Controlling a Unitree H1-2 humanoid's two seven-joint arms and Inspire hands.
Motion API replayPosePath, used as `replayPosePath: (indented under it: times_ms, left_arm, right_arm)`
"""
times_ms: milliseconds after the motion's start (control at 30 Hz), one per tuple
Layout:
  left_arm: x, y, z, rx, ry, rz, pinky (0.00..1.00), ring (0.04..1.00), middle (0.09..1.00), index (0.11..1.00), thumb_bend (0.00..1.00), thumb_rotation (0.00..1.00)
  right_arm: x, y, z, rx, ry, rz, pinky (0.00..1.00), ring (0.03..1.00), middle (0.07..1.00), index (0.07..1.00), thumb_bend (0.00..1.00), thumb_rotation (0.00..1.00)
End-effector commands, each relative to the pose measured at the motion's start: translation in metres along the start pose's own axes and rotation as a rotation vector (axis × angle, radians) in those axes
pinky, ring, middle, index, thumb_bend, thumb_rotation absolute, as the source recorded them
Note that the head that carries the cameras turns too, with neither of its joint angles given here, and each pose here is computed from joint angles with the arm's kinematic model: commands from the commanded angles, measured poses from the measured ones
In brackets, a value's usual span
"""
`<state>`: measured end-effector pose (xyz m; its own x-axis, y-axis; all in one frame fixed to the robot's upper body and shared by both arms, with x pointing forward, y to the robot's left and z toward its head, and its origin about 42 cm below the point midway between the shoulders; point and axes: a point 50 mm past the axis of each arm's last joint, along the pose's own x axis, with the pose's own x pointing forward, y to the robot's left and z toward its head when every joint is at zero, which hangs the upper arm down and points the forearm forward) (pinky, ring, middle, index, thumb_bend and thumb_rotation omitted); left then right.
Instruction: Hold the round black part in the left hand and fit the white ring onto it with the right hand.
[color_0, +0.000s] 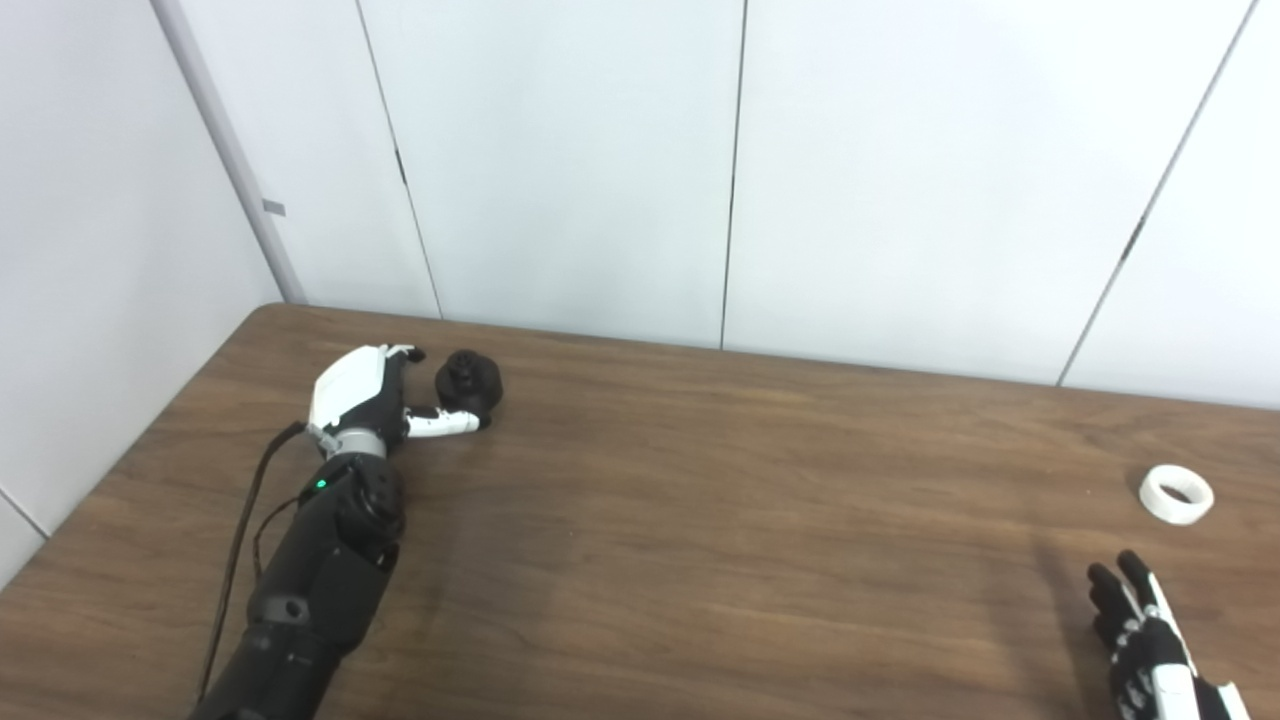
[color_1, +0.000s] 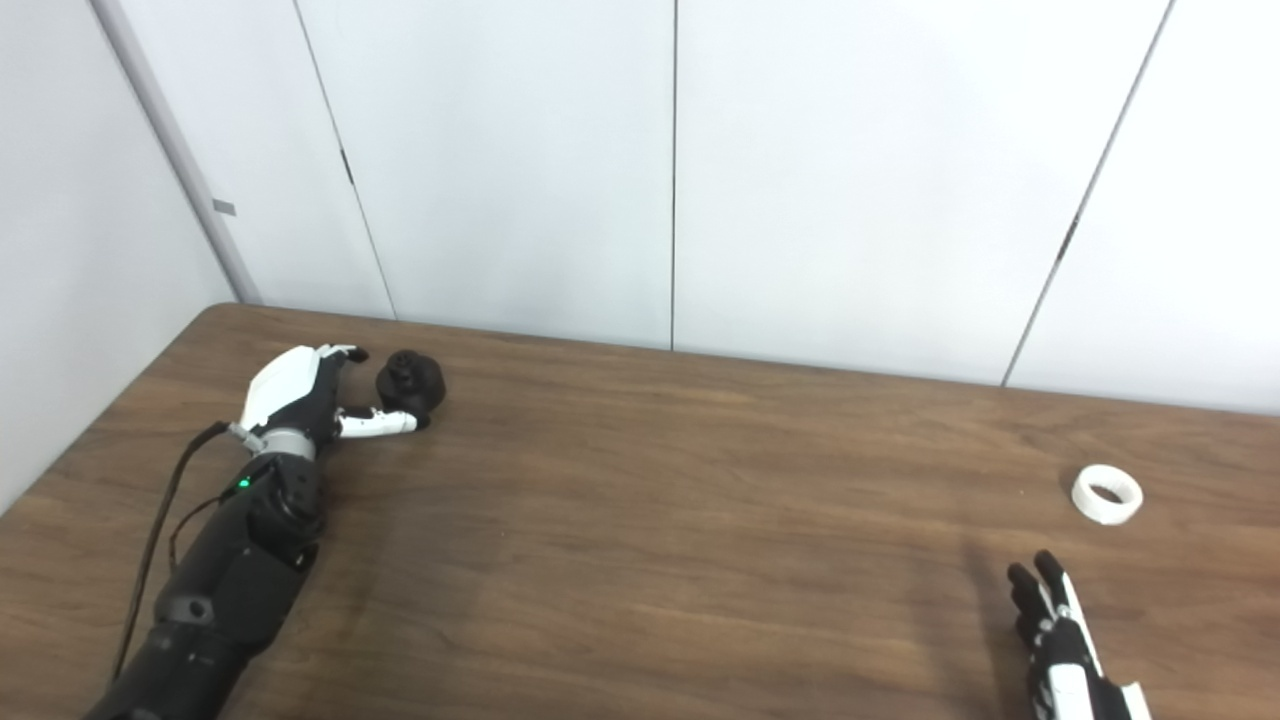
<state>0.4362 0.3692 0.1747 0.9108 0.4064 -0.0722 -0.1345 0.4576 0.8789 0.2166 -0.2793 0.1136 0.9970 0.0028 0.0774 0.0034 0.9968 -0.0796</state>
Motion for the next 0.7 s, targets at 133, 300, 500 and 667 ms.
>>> replayPosePath:
  times_ms: [133,300,500,667]
  left_arm:
    - [0.02,0.034,0.022,0.027,-0.051,0.078,1.0,1.0,0.946,0.852,0.95,0.38]
    - [0.026,0.032,0.028,0.075,-0.069,0.063,1.0,1.0,0.948,0.854,0.95,0.4]
    - [0.029,0.031,0.037,0.032,-0.094,0.022,1.0,1.0,0.953,0.834,0.93,0.34]
    - [0.03,0.027,0.041,0.011,-0.103,-0.002,1.0,0.985,0.941,0.808,0.94,0.33]
  right_arm:
    - [-0.023,0.002,-0.011,0.007,0.069,0.0,1.0,0.985,0.958,0.987,0.42,1.0]
    - [-0.022,0.002,-0.012,-0.002,0.062,0.002,1.0,0.988,0.959,0.988,0.43,1.0]
    - [-0.022,0.002,-0.012,-0.004,0.064,-0.001,1.0,0.983,0.947,0.981,0.43,1.0]
    - [-0.022,0.003,-0.011,-0.011,0.063,-0.003,1.0,0.981,0.946,0.98,0.44,1.0]
